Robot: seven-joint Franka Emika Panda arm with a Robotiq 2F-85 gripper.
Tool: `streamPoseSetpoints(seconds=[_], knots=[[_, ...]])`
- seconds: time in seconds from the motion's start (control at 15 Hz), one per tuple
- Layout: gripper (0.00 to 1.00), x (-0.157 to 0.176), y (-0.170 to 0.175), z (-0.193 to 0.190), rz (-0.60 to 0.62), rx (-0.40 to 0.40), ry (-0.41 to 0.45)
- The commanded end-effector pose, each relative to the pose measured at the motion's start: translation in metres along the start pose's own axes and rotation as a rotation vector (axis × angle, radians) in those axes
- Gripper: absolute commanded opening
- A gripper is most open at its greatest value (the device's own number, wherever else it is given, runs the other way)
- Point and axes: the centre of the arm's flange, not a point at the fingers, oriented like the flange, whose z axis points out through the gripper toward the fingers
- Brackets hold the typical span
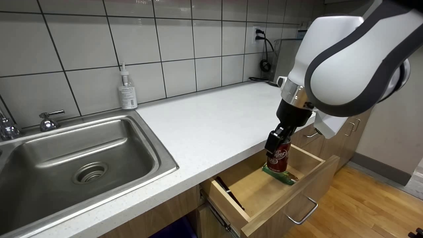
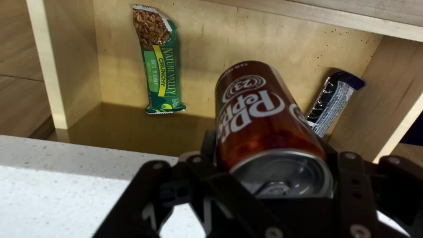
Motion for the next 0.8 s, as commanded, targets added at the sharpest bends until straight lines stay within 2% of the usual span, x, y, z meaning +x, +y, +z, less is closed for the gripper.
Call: streamPoseSetpoints(seconds=[0.0,0.73], knots=[[0.39,0.001,0.004,0.006,-0.021,0.01,0.024],[0.39,-0.005,0.009,0.035,0.007,-0.01,0.003]])
